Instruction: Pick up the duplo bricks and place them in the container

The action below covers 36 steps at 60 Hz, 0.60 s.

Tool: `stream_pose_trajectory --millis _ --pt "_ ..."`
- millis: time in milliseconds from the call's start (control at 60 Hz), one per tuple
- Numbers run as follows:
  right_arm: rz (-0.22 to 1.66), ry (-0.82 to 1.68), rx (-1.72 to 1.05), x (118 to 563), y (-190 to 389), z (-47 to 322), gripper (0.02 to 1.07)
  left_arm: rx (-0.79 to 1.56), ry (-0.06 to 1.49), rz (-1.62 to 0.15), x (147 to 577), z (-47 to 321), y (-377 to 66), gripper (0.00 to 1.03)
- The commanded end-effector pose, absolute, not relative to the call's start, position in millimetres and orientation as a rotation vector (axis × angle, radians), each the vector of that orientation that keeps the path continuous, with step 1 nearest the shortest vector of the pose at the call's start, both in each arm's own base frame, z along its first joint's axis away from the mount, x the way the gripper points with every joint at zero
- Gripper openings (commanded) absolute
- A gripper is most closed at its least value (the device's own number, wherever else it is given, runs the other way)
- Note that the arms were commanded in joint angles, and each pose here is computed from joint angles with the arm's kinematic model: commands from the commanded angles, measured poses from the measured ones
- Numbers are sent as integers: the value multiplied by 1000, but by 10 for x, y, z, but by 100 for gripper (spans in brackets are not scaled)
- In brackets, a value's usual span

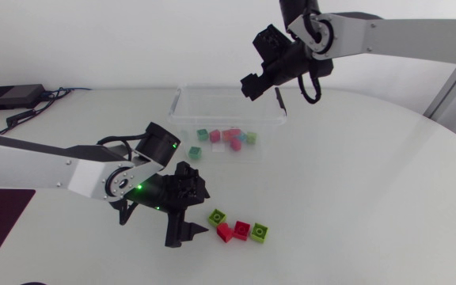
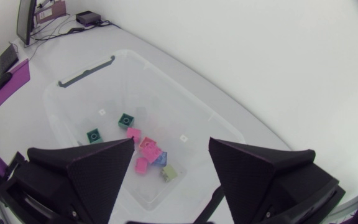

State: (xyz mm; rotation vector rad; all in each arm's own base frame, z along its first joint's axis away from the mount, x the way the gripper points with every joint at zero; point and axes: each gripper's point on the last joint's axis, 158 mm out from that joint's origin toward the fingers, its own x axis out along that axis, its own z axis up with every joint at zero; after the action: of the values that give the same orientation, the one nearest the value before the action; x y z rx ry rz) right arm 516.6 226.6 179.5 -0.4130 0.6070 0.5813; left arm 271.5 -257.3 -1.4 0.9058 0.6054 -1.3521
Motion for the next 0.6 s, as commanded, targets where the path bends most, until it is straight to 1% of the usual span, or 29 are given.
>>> stream_pose_trajectory --millis 0,100,183,350,483,583 --pt "595 603 -409 4923 2197 1877 97 955 553 -1389 2790 -27 -2698 91" --pt "628 635 -414 4566 2154 1766 97 978 547 -1402 2849 -76 -2747 91" --pt "650 667 -406 4269 2103 1633 97 1024 554 -1450 2814 -170 -2768 83" --pt "693 717 -394 3756 2034 1408 97 1106 567 -1533 2692 -308 -2755 74" --pt "716 759 -399 3441 1977 1184 97 1143 578 -1558 2697 -346 -2757 74" --pt "725 792 -391 3309 1938 1008 97 1153 575 -1565 2713 -333 -2802 73"
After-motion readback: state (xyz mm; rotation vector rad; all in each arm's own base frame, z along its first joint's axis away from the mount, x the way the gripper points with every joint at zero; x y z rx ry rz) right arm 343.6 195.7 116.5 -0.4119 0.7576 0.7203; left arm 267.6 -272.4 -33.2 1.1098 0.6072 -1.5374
